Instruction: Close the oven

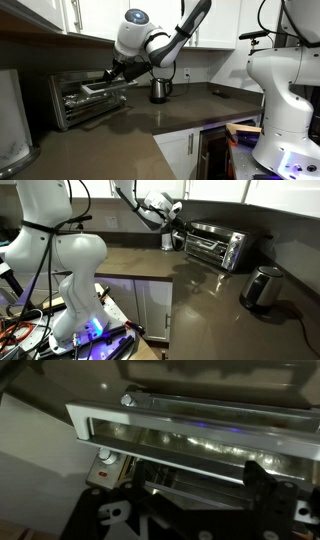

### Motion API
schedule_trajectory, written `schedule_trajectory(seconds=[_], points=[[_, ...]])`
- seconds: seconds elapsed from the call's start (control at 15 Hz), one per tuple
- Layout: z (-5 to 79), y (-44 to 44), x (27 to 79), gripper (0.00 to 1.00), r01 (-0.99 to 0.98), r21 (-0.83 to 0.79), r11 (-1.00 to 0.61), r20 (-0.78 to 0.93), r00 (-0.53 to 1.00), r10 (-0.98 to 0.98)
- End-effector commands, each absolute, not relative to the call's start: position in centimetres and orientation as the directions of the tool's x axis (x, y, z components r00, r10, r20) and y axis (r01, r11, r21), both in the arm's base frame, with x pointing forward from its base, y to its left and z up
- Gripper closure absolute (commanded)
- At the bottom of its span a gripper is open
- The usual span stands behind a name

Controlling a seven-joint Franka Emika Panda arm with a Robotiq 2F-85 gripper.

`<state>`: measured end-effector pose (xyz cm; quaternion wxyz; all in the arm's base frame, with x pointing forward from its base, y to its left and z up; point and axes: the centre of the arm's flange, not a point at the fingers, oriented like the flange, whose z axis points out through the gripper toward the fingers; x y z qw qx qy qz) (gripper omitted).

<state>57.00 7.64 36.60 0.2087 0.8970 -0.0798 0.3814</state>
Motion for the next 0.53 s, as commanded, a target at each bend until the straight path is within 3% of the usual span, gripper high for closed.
schedule_trajectory(seconds=[0.0, 0.47], points=[[36.9, 8.7, 54.1, 0.0, -0.33, 0.281, -0.901, 0.715, 0.698, -0.033], [36.6, 9.2, 52.3, 0.0, -0.351, 0.228, -0.908, 0.7, 0.707, -0.097]])
